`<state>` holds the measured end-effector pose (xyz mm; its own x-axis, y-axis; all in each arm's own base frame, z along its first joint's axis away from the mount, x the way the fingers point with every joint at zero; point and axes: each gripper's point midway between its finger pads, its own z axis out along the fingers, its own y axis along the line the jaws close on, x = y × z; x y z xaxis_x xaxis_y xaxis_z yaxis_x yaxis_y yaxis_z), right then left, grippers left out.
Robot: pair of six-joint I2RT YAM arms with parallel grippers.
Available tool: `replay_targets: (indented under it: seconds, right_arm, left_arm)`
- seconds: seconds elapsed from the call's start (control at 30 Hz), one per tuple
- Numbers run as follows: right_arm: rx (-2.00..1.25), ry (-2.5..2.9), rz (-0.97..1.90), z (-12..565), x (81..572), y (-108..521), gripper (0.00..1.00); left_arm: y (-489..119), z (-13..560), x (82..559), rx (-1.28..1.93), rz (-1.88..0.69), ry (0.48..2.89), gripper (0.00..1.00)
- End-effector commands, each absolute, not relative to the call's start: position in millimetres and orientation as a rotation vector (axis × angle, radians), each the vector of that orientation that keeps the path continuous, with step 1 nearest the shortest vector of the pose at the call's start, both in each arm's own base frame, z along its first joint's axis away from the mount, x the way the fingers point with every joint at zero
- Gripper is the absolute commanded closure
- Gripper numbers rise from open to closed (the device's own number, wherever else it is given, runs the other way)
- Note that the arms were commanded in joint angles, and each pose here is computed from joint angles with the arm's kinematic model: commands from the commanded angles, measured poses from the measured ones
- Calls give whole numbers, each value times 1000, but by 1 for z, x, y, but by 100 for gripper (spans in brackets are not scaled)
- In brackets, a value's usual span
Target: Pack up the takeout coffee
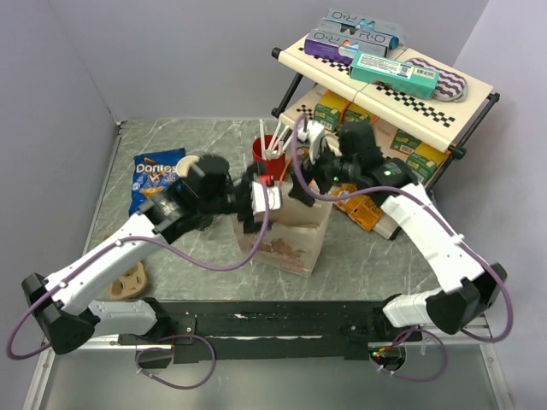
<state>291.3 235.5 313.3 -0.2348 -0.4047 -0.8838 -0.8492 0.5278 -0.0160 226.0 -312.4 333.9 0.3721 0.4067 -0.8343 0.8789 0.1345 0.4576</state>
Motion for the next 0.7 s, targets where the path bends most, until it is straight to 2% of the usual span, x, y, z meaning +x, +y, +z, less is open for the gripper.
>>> replay_targets:
  seconds: [0.0, 0.1, 0.2, 0.43, 0.5, 0.53, 0.57, 0.67]
  right_arm:
    - [-940, 1802, 556, 350, 276, 214, 0]
    - [-912, 1697, 513, 395, 267, 203, 0]
    - [-899, 1677, 492, 403, 258, 195, 0]
    - [-855, 1832, 501, 349, 247, 184, 0]
    - [-970, 1799, 530, 345, 232, 186, 4]
    - [-1091, 1730, 600, 346, 216, 195, 7]
    - [-1274, 1590, 549, 347, 207, 194, 11]
    - [-1566, 1271, 508, 352, 171, 192, 11]
  left_arm:
    - [-301, 356, 209, 1314, -622, 1219, 1]
    - [-298, 381, 205, 1318, -606, 1169, 1]
    - [-300, 393, 208, 1313, -593, 1144, 1]
    - [-310, 412, 203, 1342, -647, 1096, 1]
    - [-310, 419, 202, 1348, -646, 1083, 1]
    - [-309, 421, 203, 1352, -632, 1075, 1]
    - [-308, 424, 203, 1352, -623, 1074, 0]
    - [-302, 431, 204, 1349, -583, 1071, 0]
